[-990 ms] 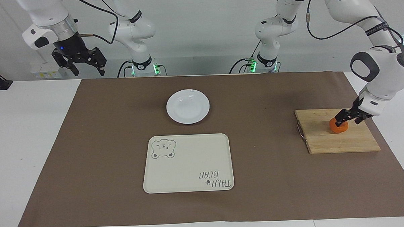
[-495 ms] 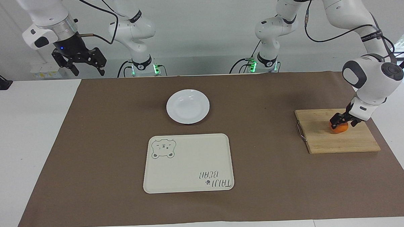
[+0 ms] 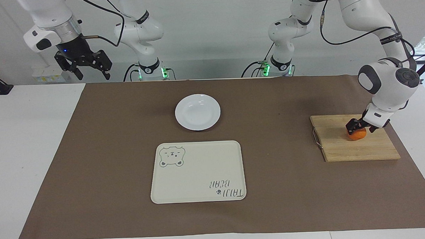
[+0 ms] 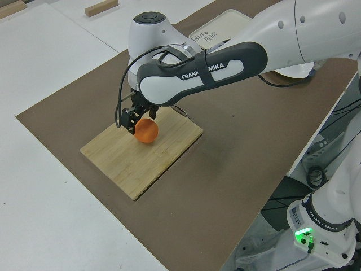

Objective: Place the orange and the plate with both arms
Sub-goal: 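Lower the left gripper onto the orange and close it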

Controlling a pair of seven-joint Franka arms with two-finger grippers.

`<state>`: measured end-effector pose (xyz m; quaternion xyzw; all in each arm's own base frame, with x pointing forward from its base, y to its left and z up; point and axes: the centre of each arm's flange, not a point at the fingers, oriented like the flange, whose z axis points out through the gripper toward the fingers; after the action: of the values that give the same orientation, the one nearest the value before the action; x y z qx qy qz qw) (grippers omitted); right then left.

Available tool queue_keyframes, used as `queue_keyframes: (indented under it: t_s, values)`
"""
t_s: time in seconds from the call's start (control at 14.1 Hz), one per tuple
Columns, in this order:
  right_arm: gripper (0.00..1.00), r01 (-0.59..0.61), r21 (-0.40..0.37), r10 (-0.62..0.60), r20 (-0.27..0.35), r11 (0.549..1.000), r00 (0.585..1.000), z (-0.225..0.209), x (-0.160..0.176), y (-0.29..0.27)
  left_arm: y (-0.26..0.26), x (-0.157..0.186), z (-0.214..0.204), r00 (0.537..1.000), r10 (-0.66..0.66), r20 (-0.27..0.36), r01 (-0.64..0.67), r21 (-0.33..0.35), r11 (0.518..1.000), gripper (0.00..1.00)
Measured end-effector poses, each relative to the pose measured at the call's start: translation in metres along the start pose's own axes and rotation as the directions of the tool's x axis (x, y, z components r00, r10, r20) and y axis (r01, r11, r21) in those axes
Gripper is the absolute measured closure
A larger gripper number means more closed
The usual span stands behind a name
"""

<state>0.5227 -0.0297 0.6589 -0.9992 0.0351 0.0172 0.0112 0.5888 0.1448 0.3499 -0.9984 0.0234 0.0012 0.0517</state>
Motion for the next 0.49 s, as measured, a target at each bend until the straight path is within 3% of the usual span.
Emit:
queue_keyframes:
  t_s: [0.49]
  values:
    - [0.00, 0.000, 0.000, 0.000, 0.000, 1.000, 1.000, 0.0000, 0.0000, 0.0000, 0.0024, -0.0046, 0.0093, 1.000, 0.003, 0.010, -0.003, -0.004, 1.000, 0.00]
